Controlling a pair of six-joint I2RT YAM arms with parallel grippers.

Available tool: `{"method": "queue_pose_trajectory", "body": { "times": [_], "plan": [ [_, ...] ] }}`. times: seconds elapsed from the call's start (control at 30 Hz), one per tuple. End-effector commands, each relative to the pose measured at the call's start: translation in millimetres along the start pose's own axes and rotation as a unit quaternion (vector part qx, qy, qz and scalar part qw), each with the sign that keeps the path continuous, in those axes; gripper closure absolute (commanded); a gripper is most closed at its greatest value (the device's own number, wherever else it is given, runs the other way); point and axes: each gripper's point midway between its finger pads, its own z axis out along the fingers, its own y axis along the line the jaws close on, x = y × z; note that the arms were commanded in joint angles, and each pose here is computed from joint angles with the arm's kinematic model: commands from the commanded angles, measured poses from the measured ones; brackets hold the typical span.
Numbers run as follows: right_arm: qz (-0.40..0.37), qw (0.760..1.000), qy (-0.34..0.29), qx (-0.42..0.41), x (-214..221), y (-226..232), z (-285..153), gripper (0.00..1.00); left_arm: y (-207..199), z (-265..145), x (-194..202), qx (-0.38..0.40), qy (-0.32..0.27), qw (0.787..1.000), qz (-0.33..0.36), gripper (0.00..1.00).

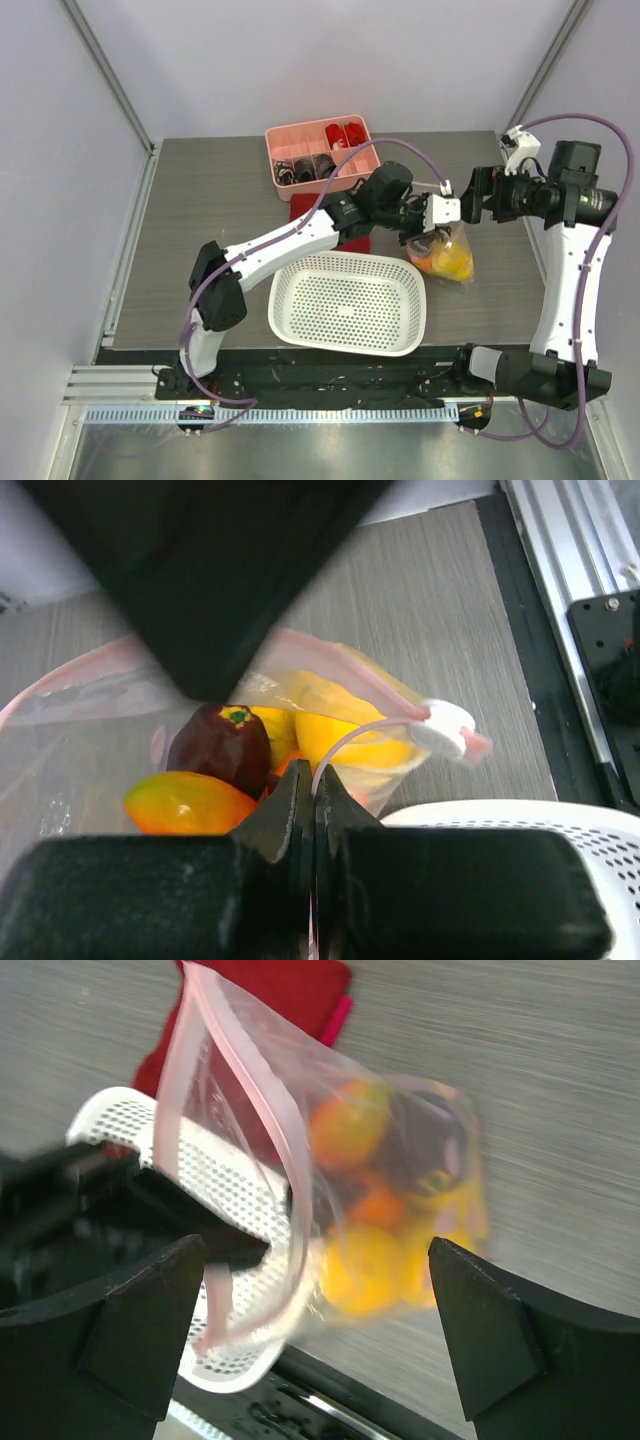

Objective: Place the food in the zip-top bag and seal the zipper
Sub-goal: Pick up the zipper food storage bag at the center of the board.

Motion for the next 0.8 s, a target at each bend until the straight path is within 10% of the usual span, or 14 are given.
{"method": "queue_pose_trajectory", "body": {
  "times": [0.0,0.77],
  "plan": [
    [-0.089,0.995,-0.036,0.022,4,8,-27,0.0,32,0,-13,-0.029,-0.046,0.997,-0.056,1.0],
    [-0.089,0.989,-0.103,0.064,-35,-4,-37,0.05,133,-34,-113,-0.216,-0.169,0.961,0.018,1.0]
  ]
}}
